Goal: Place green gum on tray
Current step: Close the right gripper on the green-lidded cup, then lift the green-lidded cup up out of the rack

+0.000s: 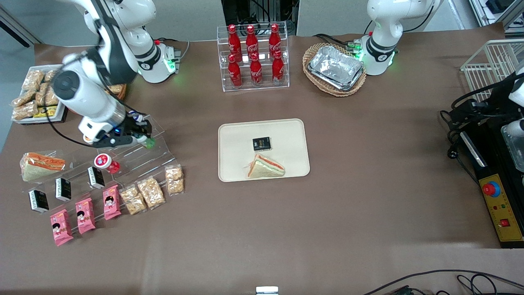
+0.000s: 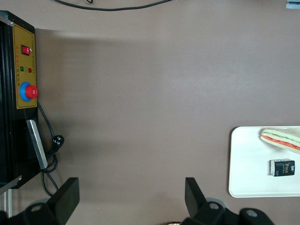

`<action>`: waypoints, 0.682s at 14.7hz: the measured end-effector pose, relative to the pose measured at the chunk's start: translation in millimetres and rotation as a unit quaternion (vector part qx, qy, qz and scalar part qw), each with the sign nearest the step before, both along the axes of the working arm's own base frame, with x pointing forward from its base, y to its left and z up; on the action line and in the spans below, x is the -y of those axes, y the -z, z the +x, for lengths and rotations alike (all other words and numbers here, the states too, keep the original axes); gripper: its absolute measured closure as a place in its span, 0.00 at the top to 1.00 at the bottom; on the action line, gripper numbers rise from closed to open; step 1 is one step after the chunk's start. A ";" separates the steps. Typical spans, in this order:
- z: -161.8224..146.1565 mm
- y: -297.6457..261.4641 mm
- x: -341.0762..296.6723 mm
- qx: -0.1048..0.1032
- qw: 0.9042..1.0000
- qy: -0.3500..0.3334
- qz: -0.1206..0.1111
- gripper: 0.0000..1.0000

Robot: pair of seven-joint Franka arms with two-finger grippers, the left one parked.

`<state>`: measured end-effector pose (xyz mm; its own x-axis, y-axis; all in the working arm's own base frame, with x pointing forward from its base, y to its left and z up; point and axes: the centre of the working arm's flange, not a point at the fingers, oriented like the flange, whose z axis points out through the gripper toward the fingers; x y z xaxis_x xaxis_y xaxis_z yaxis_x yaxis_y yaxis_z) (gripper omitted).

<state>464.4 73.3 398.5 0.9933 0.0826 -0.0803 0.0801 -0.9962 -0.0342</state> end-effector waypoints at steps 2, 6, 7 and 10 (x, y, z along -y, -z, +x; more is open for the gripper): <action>6.0 -68.1 -4.4 -0.018 1.000 0.005 0.001 0.59; 6.6 -178.7 -35.8 -0.003 0.999 0.040 0.020 0.59; 2.8 -194.2 -50.8 0.000 0.999 0.048 0.020 0.59; -10.9 -215.5 -102.6 0.003 0.996 0.085 0.026 0.59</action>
